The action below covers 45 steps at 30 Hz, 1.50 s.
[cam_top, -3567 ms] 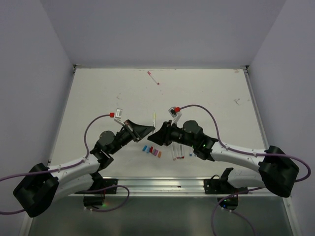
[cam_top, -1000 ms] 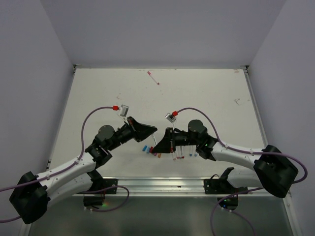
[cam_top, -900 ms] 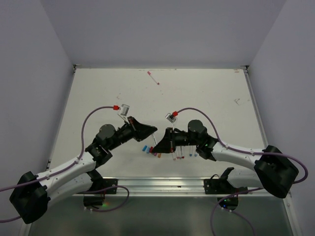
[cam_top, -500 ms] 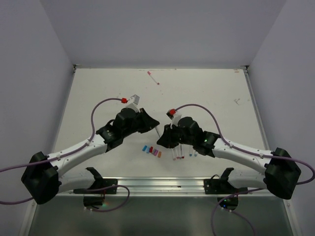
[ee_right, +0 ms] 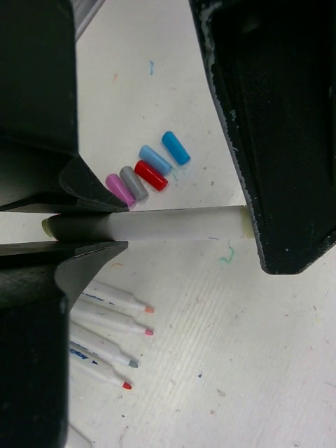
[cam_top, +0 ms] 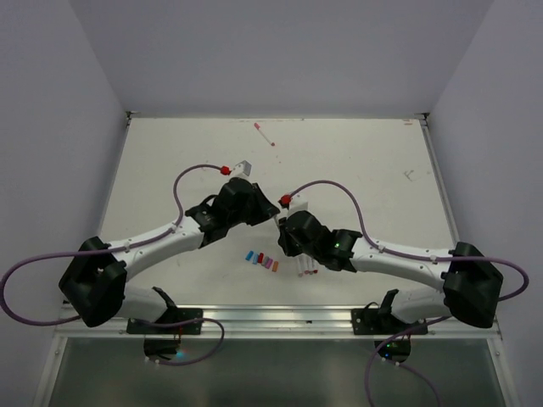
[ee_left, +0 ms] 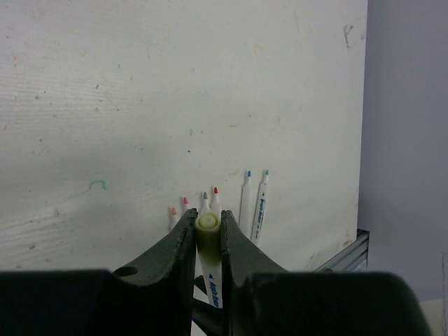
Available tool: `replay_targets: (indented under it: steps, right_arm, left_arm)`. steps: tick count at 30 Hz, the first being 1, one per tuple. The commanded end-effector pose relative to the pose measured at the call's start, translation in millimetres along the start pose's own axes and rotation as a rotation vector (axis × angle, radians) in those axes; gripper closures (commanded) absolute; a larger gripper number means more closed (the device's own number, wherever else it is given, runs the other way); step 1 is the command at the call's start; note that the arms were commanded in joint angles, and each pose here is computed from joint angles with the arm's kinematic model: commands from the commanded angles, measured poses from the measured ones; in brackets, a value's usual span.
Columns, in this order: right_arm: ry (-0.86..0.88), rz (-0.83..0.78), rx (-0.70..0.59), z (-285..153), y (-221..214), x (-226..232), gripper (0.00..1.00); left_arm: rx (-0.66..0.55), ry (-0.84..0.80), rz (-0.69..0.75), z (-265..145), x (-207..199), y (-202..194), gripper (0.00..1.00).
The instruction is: Open the pen caps
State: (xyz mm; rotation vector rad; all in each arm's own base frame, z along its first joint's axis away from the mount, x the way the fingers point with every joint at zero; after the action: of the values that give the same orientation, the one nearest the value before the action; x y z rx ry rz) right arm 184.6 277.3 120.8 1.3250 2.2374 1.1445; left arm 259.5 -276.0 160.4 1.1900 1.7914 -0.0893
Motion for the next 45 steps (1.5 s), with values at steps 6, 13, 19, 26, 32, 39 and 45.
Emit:
replay_targets:
  steps: [6,13,19,26,32,39,45]
  right_arm:
    - [-0.028,-0.043,0.102,-13,-29,-11,1.0]
    - [0.396,0.232,0.053,-27,-14,3,1.0]
    - [0.639,0.32,0.037,-41,-3,26,1.0]
    - [0.118,0.334,0.083,-43,-17,-45,1.0]
    - [-0.427,0.382,0.168,-68,-48,-122,1.0]
    - [-0.621,0.458,0.172,-82,-81,-149,1.0]
    - [-0.681,0.53,0.153,-84,-89,-157,1.0]
  left_arm:
    - [-0.245,-0.194,0.024,-6,0,65,1.0]
    - [-0.114,-0.546,0.112,-45,-28,35,1.0]
    - [-0.159,-0.64,0.152,-81,-31,33,1.0]
    - [-0.108,-0.09,0.255,-54,27,47,1.0]
    - [0.044,0.062,0.246,-32,99,0,1.0]
    - [0.055,0.061,0.236,-28,125,-23,1.0]
    - [0.067,0.069,0.244,-26,133,-30,1.0]
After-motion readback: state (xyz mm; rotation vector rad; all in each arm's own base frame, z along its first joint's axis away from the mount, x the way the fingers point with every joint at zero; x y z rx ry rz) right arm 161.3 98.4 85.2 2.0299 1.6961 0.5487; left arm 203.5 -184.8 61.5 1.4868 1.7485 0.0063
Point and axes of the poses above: each gripper's point midway between its finger pads, its own z axis out along the fingers, its own x axis along the line the jaws close on, y = z × x, the point moved 3 cm from there along -z, back along the fingers, and after that the axes turned 7 degrees about -z, right-handed, at the moved point
